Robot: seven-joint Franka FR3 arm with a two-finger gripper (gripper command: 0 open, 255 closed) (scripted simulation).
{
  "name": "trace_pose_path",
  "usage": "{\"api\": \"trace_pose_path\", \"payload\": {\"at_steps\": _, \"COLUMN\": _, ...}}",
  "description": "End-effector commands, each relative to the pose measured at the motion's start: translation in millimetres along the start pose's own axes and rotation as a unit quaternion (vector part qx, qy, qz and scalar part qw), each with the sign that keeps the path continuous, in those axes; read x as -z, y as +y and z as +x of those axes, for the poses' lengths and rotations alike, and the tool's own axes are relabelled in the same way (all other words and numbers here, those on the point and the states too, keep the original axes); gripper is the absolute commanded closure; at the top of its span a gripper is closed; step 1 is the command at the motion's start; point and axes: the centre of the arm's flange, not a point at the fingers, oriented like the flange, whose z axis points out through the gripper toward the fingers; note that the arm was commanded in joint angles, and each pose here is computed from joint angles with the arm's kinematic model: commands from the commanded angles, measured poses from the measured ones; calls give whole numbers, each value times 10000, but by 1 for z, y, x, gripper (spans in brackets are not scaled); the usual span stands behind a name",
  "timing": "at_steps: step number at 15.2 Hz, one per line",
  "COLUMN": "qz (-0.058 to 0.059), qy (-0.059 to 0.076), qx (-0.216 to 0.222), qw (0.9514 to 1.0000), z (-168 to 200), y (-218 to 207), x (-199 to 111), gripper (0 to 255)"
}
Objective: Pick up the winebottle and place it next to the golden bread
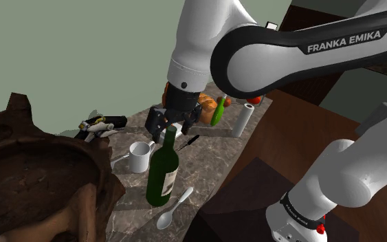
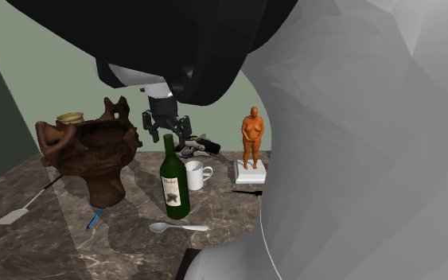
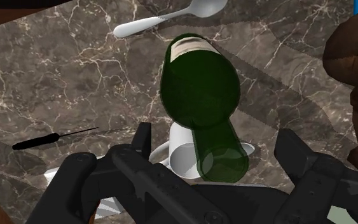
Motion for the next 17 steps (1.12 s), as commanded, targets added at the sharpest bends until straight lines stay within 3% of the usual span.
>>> {"api": "trace_pose_path", "payload": {"at_steps": 1, "qz": 1, "qy": 2, "qx": 0, "qw": 10000, "z": 0, "y": 0, "x": -1, "gripper": 0}}
{"api": "trace_pose_path", "payload": {"at_steps": 6, "qz": 1, "qy": 1, "qx": 0, "qw": 10000, "z": 0, "y": 0, "x": -1, "gripper": 0}}
{"api": "trace_pose_path", "payload": {"at_steps": 7, "qz": 1, "qy": 1, "qx": 0, "qw": 10000, "z": 0, "y": 0, "x": -1, "gripper": 255}}
{"api": "trace_pose_path", "payload": {"at_steps": 17, "qz": 1, "qy": 2, "qx": 0, "qw": 10000, "z": 1, "y": 0, "x": 5, "gripper": 255}}
